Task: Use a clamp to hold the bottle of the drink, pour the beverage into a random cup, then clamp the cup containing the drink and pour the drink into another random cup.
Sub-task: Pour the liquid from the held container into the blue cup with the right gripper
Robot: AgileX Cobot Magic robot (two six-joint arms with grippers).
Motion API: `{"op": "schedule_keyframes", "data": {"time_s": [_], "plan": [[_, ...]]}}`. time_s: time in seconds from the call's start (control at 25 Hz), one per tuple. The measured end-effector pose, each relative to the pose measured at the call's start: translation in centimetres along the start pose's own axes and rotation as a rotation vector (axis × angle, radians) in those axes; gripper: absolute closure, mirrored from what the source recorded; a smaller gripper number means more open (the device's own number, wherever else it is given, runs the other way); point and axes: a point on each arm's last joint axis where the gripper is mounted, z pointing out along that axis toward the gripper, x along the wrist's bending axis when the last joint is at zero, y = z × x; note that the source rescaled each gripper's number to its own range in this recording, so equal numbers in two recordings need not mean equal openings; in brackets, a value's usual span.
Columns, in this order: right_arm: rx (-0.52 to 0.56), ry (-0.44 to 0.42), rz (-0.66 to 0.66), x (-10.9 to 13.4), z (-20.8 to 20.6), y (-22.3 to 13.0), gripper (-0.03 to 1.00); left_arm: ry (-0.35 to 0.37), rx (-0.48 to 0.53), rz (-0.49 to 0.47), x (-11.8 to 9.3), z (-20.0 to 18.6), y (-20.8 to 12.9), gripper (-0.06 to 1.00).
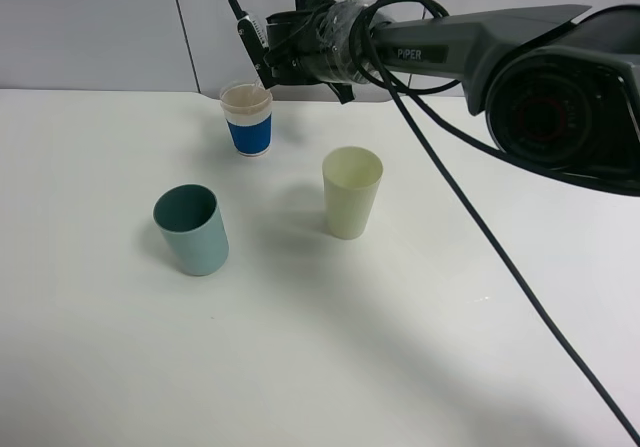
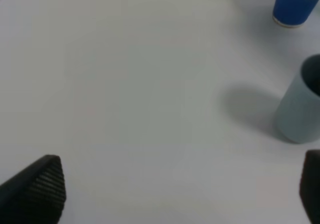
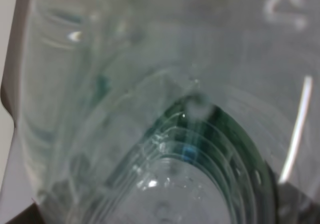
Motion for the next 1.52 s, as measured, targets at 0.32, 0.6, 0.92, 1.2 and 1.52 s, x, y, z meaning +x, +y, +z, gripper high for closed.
{"op": "schedule_keyframes", "data": {"time_s": [0.32,0.6,0.92,1.2,1.52], "plan": [[0.006,-0.015,-0.015,-0.13,0.00,-0.06,0.97,0.000,0.000,0.000,0.00,0.00,0.00,0.11],[0.012,-0.030,-0.030,-0.27,0.00,-0.11,0.97,0.000,0.000,0.000,0.00,0.00,0.00,0.11],[0.017,-0.046,-0.045,-0.42,0.00,-0.15,0.97,0.000,0.000,0.000,0.00,0.00,0.00,0.11],[0.024,-0.067,-0.065,-0.61,-0.01,-0.21,0.97,0.000,0.000,0.000,0.00,0.00,0.00,0.11],[0.033,-0.093,-0.091,-0.86,-0.03,-0.28,0.97,0.000,0.000,0.000,0.00,0.00,0.00,0.11]]}}
